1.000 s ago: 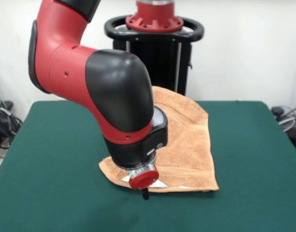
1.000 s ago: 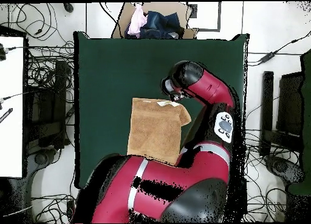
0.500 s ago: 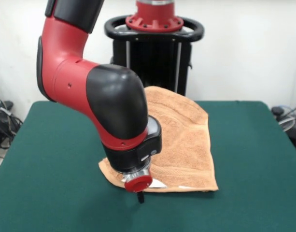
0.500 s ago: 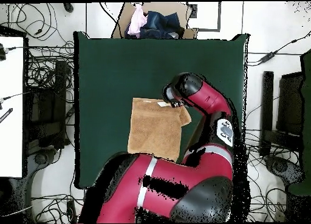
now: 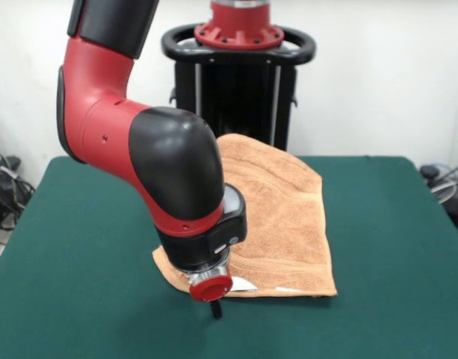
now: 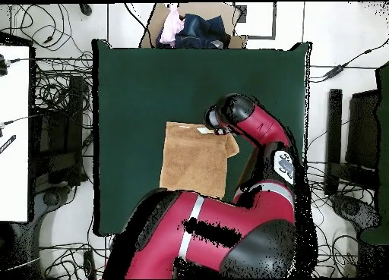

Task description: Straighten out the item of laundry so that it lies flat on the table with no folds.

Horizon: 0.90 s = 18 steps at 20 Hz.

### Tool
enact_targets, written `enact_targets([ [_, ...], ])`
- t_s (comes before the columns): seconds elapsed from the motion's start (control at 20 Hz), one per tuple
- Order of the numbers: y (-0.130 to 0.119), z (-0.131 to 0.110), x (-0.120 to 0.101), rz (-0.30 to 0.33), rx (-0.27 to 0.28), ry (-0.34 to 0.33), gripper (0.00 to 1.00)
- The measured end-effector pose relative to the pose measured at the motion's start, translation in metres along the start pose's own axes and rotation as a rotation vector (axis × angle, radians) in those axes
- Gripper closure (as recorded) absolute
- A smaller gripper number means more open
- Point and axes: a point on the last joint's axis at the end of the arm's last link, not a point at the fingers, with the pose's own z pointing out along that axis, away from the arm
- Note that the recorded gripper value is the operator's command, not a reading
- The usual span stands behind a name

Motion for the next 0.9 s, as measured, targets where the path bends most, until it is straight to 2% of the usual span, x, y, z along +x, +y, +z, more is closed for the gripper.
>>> enact_targets([
  [0.45,-0.0008,0.0002,0.0003,0.002,0.0,0.002,0.0],
  [0.5,-0.0007,0.0001,0.0006,0.002,0.0,0.003,1.0],
  [0.9,-0.004,-0.0004,0.0033,0.003,0.001,0.001,1.0],
])
